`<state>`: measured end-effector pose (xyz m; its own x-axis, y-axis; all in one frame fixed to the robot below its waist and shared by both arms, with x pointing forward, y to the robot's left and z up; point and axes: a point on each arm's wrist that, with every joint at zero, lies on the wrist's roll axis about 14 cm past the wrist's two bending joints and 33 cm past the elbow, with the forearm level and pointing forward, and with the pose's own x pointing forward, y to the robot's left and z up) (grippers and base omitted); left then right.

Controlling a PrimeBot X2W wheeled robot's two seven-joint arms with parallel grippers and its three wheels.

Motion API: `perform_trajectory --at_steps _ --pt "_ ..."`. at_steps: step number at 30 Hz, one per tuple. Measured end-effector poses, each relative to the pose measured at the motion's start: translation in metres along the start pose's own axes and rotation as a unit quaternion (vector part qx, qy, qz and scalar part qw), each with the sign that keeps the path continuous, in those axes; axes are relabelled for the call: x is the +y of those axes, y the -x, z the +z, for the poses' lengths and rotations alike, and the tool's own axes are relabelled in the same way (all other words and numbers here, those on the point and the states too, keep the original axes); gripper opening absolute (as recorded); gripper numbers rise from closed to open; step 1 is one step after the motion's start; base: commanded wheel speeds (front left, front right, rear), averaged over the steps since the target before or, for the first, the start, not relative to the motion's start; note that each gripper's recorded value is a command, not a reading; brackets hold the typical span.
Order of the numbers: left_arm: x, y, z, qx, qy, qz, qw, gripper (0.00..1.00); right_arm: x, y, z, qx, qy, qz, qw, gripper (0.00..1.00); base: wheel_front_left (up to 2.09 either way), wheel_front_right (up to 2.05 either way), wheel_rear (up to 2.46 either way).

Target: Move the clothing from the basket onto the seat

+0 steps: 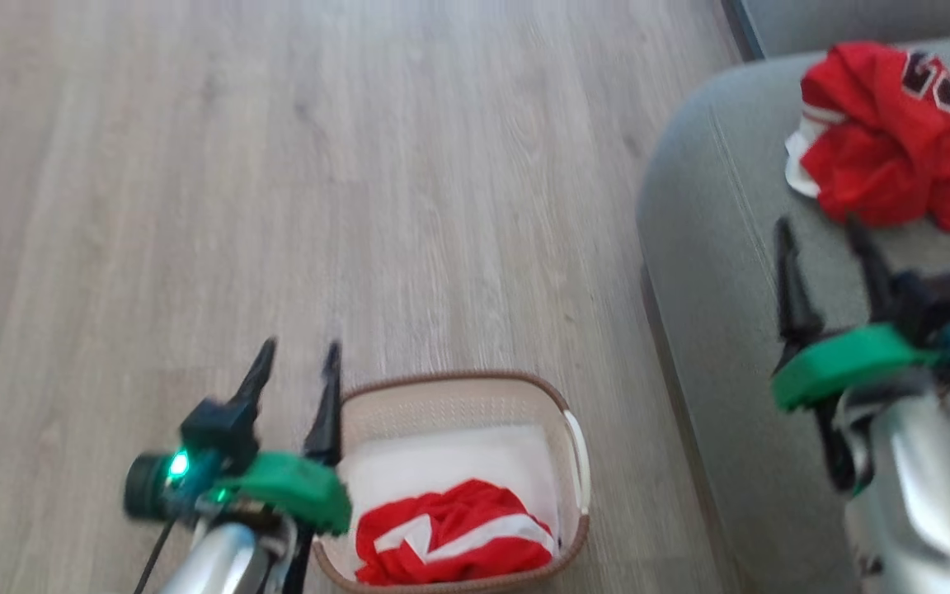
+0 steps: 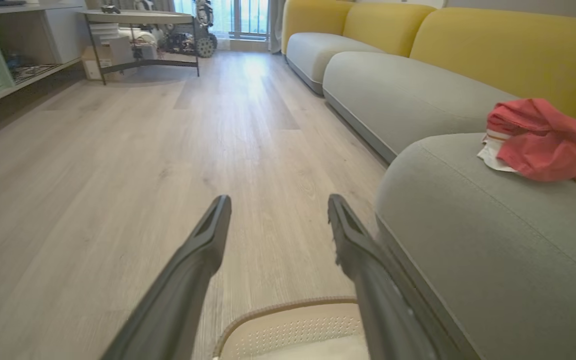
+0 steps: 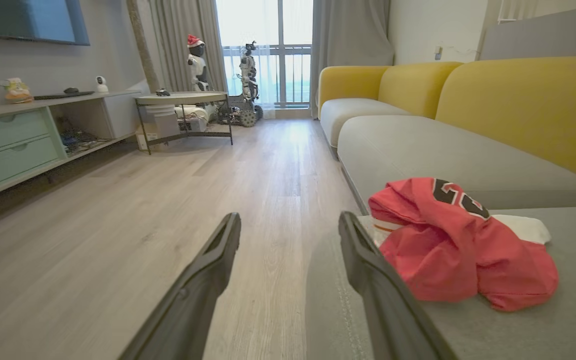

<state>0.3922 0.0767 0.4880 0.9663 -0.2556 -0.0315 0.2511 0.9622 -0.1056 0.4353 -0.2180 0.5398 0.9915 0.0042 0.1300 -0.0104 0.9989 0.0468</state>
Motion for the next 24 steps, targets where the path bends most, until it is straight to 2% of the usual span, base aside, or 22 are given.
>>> perform_trajectory --at_steps 5,8,24 --pt "0.033 0.039 -0.001 -0.004 0.003 0.068 0.998 1.0 0.03 0.027 -0.001 -0.005 -0.009 0.024 1.0 1.0 0.0 0.0 0.0" --pt "0.043 0.052 -0.001 -0.005 0.004 0.088 0.996 1.0 0.038 0.039 -0.007 0.003 -0.014 0.031 0.999 1.0 0.0 0.0 0.0" --pt "0.07 0.09 -0.013 0.003 0.0 0.136 0.991 1.0 0.058 0.077 -0.022 0.024 -0.044 0.054 0.997 1.0 0.0 0.0 0.0"
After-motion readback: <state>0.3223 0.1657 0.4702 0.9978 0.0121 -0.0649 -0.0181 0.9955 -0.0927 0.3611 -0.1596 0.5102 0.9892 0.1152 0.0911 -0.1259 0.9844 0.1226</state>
